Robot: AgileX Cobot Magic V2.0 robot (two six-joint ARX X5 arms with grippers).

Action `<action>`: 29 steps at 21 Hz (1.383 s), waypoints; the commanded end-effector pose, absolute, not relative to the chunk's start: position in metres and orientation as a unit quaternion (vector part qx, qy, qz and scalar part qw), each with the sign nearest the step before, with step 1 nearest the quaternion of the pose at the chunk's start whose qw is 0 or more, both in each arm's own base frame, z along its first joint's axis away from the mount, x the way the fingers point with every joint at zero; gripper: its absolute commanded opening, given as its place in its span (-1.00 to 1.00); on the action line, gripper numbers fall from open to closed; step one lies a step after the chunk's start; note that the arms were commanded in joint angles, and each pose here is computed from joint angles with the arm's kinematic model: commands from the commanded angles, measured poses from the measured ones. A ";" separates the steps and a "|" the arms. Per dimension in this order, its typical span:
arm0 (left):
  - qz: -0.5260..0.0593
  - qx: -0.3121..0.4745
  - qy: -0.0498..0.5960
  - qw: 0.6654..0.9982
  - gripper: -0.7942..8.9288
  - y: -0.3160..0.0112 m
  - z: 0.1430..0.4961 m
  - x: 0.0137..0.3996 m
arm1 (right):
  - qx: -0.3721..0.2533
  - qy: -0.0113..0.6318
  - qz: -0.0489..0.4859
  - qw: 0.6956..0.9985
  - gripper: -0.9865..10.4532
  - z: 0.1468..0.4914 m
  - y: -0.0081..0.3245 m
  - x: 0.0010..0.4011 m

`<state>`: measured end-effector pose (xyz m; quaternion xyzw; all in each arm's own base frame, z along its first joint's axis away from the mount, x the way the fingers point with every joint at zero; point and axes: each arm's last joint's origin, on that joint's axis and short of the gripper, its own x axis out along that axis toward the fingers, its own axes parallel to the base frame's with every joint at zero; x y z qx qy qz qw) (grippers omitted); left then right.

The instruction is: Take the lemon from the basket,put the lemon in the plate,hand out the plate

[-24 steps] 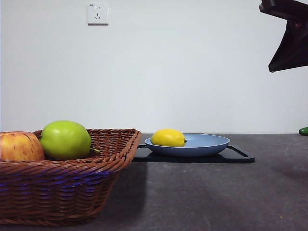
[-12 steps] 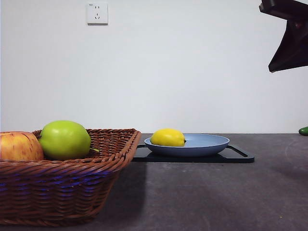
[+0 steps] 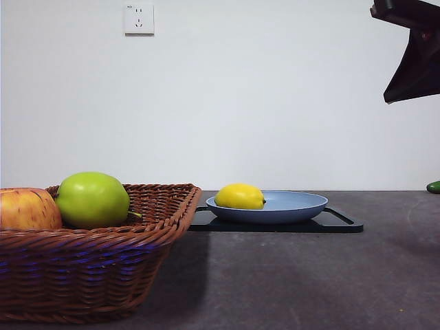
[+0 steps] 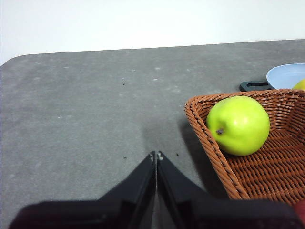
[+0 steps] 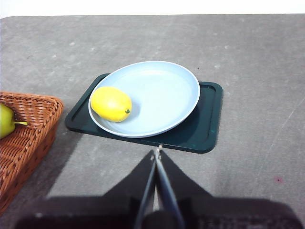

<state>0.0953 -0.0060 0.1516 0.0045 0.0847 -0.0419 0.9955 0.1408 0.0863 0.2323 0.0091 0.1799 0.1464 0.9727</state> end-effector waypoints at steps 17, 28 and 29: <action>-0.041 0.001 0.088 0.995 -0.82 -0.006 0.148 0.096 | 0.029 0.072 0.077 0.994 -0.82 0.184 0.012 0.096; -0.041 0.001 0.088 0.995 -0.82 -0.006 0.148 0.096 | 0.027 0.100 0.082 0.991 -0.82 0.147 0.011 0.096; -0.041 0.001 0.088 0.995 -0.82 -0.006 0.148 0.096 | 0.030 0.100 0.082 0.991 -0.82 0.147 0.011 0.096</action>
